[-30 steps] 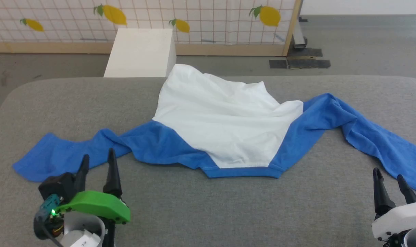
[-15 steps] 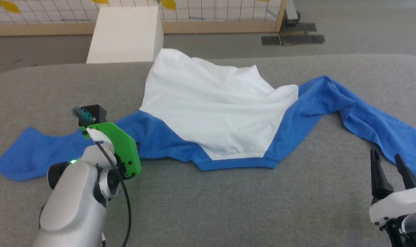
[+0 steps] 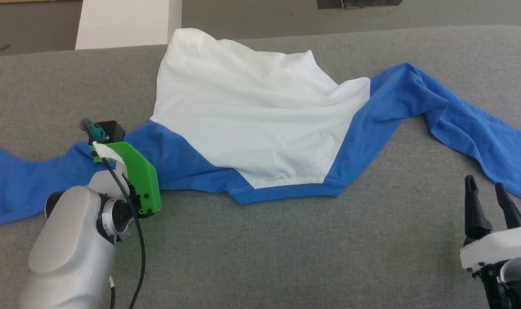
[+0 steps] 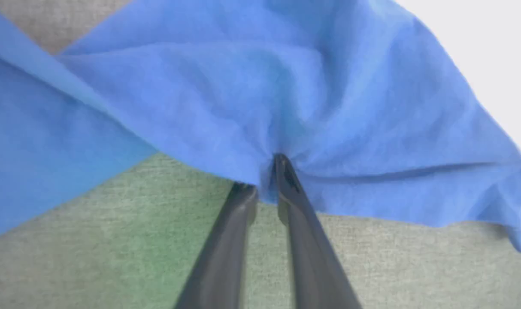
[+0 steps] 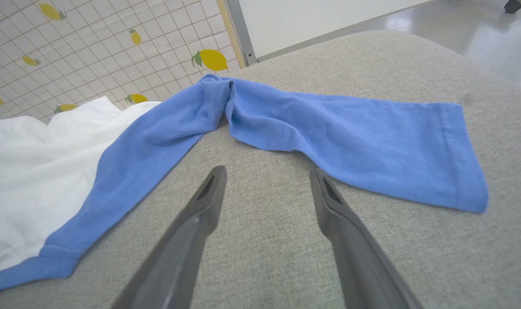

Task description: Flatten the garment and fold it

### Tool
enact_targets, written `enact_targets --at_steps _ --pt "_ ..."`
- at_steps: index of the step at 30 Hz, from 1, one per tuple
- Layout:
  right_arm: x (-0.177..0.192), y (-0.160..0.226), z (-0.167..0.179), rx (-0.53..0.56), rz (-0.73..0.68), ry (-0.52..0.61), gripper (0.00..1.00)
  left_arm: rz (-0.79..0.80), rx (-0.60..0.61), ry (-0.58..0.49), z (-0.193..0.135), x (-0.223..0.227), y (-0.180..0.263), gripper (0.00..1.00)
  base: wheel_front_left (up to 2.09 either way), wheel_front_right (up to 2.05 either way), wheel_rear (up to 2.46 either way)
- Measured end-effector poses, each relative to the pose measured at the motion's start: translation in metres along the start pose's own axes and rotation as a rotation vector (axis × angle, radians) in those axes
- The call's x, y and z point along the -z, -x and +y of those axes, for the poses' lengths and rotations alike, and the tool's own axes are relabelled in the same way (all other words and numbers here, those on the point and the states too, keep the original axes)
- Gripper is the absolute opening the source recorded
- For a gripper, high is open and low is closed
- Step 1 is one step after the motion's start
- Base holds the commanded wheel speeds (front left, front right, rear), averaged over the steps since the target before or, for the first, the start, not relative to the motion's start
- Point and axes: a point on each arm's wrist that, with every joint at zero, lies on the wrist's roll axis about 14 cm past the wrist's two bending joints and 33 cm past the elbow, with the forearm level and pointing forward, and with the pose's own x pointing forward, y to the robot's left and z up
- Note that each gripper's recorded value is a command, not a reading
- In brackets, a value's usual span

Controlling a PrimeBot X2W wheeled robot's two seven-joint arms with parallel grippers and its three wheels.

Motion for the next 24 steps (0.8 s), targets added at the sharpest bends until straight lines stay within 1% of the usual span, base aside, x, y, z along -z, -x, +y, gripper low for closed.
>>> enact_targets --at_steps 3,4,6,8,9,13,15,20,24 --pt "0.001 -0.007 0.01 -0.025 0.017 0.015 1.0 -0.06 0.028 0.052 -0.001 -0.003 0.002 0.0 0.0 0.0 0.0" --pt "0.004 -0.011 0.014 -0.036 0.044 0.025 1.0 -0.1 0.031 0.073 0.001 -0.006 0.004 0.0 0.0 0.0 0.0" --pt "0.014 -0.018 0.026 -0.066 0.13 0.056 1.0 -0.176 0.044 0.112 0.003 -0.012 0.009 0.0 0.0 0.0 0.0" --pt "0.028 -0.027 0.036 -0.082 0.261 0.085 1.0 -0.258 0.058 0.152 0.003 -0.019 0.015 0.0 0.0 0.0 0.0" --pt "0.03 -0.031 0.04 -0.088 0.303 0.104 1.0 -0.282 0.059 0.166 0.004 -0.02 0.017 0.0 0.0 0.0 0.0" --pt "0.021 -0.058 0.06 -0.102 0.437 0.217 1.0 -0.379 0.049 0.203 0.01 -0.026 0.028 0.0 0.0 0.0 0.0" --pt "0.02 -0.07 0.067 -0.092 0.502 0.282 1.0 -0.397 0.056 0.21 0.008 -0.025 0.03 0.0 0.0 0.0 0.0" --pt "0.033 -0.087 0.071 -0.054 0.639 0.39 1.0 -0.403 0.067 0.224 0.004 -0.02 0.029 0.0 0.0 0.0 0.0" --pt "0.041 -0.102 0.082 -0.066 0.667 0.425 1.0 -0.387 0.06 0.229 0.008 -0.015 0.023 0.0 0.0 0.0 0.0"
